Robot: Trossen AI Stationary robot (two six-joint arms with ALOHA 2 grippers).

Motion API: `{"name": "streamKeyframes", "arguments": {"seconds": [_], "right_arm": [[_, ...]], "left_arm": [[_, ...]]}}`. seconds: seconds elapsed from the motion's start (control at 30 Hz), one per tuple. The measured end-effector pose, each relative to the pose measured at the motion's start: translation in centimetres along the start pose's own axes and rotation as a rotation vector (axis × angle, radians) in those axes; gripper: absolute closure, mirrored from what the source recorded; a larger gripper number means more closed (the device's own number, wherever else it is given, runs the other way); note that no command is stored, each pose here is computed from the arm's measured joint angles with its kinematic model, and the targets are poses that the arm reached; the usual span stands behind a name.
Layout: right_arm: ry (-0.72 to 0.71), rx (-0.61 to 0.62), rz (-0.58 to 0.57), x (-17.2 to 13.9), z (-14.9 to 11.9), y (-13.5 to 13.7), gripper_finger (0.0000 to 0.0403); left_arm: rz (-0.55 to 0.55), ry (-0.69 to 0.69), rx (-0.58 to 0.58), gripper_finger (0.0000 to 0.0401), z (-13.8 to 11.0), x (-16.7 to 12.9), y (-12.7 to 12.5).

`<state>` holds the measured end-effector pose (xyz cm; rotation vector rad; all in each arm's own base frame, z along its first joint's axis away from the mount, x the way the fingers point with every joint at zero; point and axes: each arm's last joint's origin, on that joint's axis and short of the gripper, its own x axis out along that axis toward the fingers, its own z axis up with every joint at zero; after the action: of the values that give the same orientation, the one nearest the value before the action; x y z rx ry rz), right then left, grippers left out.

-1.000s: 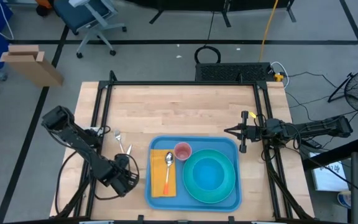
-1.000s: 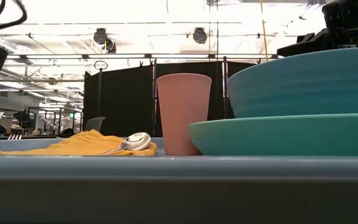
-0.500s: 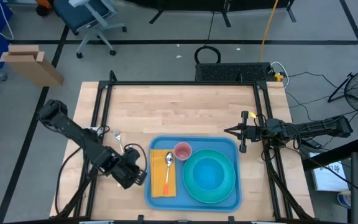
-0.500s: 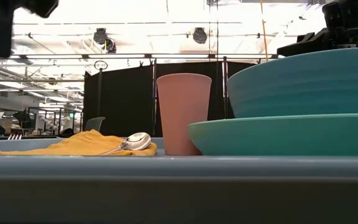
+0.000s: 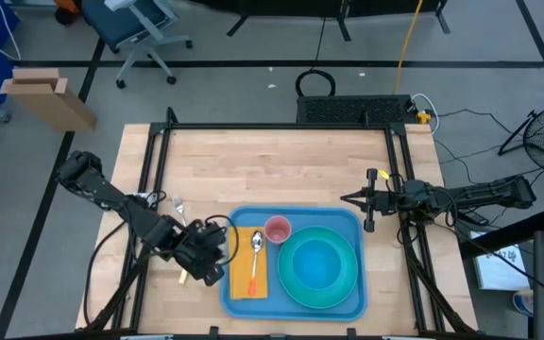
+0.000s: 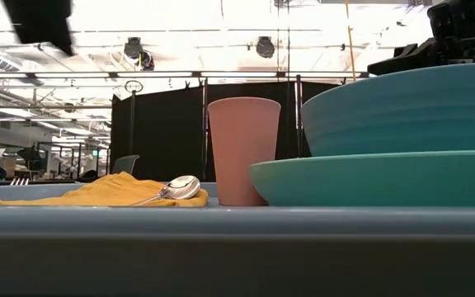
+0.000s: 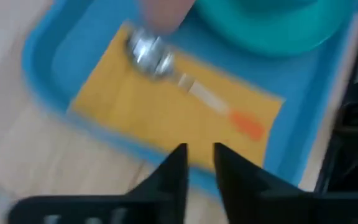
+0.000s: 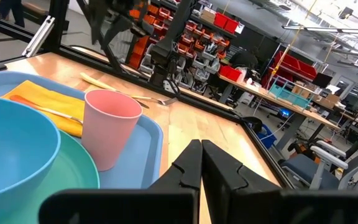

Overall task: Set up tray
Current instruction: Put the yellow table knife to the left of the orange spoon on the blue tray

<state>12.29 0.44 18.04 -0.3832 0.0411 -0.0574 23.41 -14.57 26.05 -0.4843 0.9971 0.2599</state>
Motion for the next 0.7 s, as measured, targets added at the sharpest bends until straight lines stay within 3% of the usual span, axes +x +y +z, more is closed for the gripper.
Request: {"name": "streamKeyframes", "arguments": {"seconds": [0.27,0.47,0.57,0.7], "right_arm": [[0.001,0.0,0.0,0.0,0.0,0.0,0.0403],[0.001,0.001,0.001,0.0,0.0,0.0,0.0403],[0.002,0.007,0.001,0.0,0.0,0.0,0.0403],[0.007,0.017,0.003,0.0,-0.1,0.0,0.0403]], "left_arm": [[-0.26,-0.342,0.247,0.0138,4.9,-0.2,-1.9],[-0.342,-0.63,0.402,0.0024,7.9,-1.4,-2.6],[-0.331,-0.625,0.401,0.0006,8.3,-1.6,-2.0],[-0.326,-0.546,0.292,0.0024,8.6,-1.5,-0.8]]}}
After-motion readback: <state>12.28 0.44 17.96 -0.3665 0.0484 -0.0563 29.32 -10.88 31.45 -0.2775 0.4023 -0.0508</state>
